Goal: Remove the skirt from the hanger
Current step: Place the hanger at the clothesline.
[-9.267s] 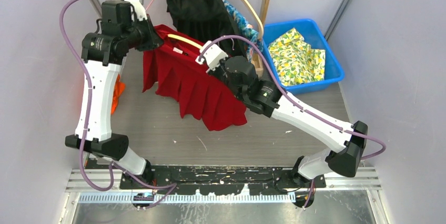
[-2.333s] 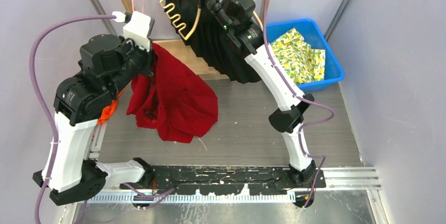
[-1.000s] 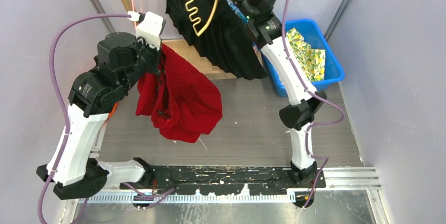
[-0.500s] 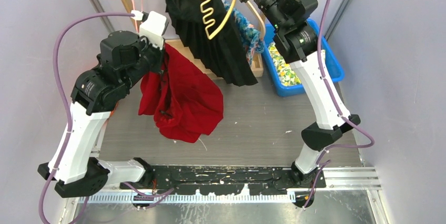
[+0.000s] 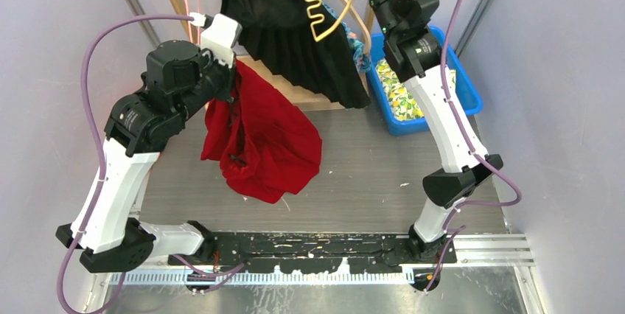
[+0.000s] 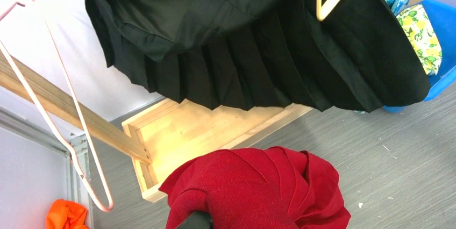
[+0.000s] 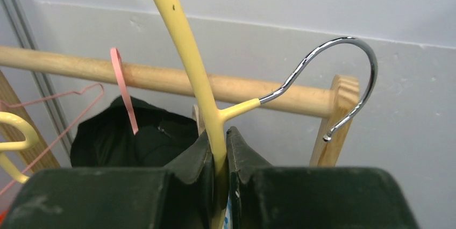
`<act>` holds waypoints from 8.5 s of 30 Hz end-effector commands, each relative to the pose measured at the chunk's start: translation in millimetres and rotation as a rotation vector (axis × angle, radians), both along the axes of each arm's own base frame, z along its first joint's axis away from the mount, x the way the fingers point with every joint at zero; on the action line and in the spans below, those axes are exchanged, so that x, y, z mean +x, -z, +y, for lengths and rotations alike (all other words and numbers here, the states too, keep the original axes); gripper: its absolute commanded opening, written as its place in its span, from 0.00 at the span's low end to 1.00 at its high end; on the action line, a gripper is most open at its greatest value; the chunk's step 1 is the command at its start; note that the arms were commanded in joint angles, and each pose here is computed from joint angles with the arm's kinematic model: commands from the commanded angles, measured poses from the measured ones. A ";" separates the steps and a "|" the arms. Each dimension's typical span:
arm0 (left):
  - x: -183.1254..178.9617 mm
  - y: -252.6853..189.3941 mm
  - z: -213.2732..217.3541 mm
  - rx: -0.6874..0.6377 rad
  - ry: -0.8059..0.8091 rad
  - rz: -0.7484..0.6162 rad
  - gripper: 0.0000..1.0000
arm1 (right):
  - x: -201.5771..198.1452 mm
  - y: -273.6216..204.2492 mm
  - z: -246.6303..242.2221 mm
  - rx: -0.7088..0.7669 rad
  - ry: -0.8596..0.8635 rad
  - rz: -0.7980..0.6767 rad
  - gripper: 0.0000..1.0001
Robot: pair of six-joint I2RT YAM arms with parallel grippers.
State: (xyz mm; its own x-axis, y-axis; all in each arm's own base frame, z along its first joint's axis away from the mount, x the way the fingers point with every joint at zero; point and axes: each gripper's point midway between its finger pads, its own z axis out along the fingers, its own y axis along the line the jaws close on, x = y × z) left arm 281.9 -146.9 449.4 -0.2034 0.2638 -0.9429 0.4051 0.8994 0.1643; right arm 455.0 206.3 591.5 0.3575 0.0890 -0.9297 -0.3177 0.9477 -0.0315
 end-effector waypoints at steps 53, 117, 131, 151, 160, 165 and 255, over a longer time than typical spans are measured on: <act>17.4 -29.3 -6.4 -0.049 -0.032 -0.071 0.00 | 5.5 -28.0 125.9 0.299 -0.739 -0.139 0.01; 46.5 0.6 -14.3 0.075 -0.061 -0.020 0.00 | 47.7 -26.9 103.5 0.335 -0.545 -0.326 0.01; 52.6 9.6 -15.9 0.101 -0.070 -0.002 0.00 | 90.5 10.3 98.8 0.334 -0.440 -0.261 0.01; 60.0 21.3 -18.3 0.132 -0.074 0.015 0.00 | 142.8 80.1 98.5 0.327 -0.385 -0.073 0.01; 58.7 25.4 -16.7 0.141 -0.073 0.015 0.00 | 138.3 104.2 110.5 0.355 -0.466 0.090 0.01; 54.0 19.0 -13.3 0.129 -0.073 -0.004 0.00 | 125.1 115.8 114.8 0.366 -0.505 0.192 0.01; 47.8 23.1 -24.4 0.099 -0.001 -0.014 0.00 | 74.1 44.1 45.7 -0.120 -0.078 -0.242 1.00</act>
State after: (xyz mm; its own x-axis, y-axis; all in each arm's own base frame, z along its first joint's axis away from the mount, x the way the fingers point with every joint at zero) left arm 319.9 -170.7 394.3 -0.2916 0.3994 -0.8692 0.4433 0.8616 0.2472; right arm 544.2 256.7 491.1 0.3951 -0.0178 -0.9185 -0.4053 0.8939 -0.1917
